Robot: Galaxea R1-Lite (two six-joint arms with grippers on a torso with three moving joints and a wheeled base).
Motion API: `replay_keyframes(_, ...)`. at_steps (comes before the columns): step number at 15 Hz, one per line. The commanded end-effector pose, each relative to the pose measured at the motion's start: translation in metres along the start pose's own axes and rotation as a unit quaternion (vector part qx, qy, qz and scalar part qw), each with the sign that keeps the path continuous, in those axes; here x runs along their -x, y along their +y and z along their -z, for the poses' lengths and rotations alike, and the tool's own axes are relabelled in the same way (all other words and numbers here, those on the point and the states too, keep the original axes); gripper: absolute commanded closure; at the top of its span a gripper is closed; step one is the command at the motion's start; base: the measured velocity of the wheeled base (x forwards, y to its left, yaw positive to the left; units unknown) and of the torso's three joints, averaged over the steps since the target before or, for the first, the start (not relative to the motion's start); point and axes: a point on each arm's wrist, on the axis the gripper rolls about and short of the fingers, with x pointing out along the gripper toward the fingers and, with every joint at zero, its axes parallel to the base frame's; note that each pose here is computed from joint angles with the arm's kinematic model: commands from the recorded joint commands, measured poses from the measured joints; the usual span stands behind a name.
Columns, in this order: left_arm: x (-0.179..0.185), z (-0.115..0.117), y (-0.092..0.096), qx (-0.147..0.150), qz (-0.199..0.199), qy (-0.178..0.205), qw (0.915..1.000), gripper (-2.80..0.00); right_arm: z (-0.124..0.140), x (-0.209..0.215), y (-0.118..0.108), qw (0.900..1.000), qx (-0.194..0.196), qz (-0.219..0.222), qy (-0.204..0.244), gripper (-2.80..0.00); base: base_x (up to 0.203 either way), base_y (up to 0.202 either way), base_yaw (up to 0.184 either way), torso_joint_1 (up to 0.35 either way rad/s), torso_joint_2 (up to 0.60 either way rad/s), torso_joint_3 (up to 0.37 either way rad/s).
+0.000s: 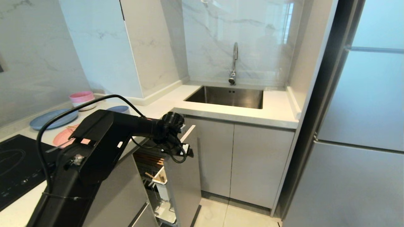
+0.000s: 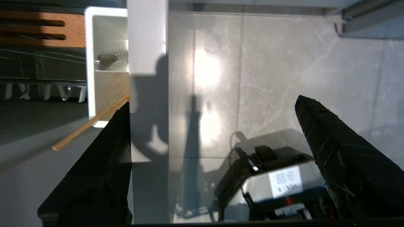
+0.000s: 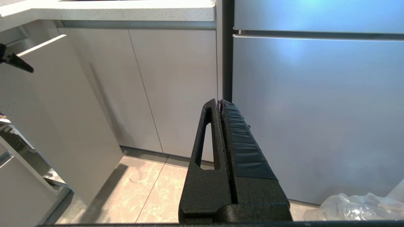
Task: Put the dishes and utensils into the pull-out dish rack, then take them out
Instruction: Open the cupboard
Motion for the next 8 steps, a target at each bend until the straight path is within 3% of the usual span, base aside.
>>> replay_keyframes(1, 0.003, 0.001, -0.008, -0.004, 0.005, 0.003, 1.0000, -2.80, 0.000, 0.000, 0.000, 1.000, 0.000, 0.000, 0.000, 0.00, 0.000, 0.000, 0.000, 0.000, 0.00, 0.000)
replay_keyframes(6, 0.012, 0.009, -0.041, -0.020, 0.025, 0.012, 0.9994, -2.80, 0.000, 0.000, 0.000, 1.000, 0.000, 0.000, 0.000, 0.00, 0.000, 0.000, 0.000, 0.000, 0.00, 0.000)
replay_keyframes(8, 0.014, 0.007, -0.053, 0.008, 0.030, 0.004, 0.9995, -2.80, 0.000, 0.000, 0.000, 1.000, 0.000, 0.000, 0.001, 0.00, 0.000, 0.000, 0.000, 0.000, 0.00, 0.000)
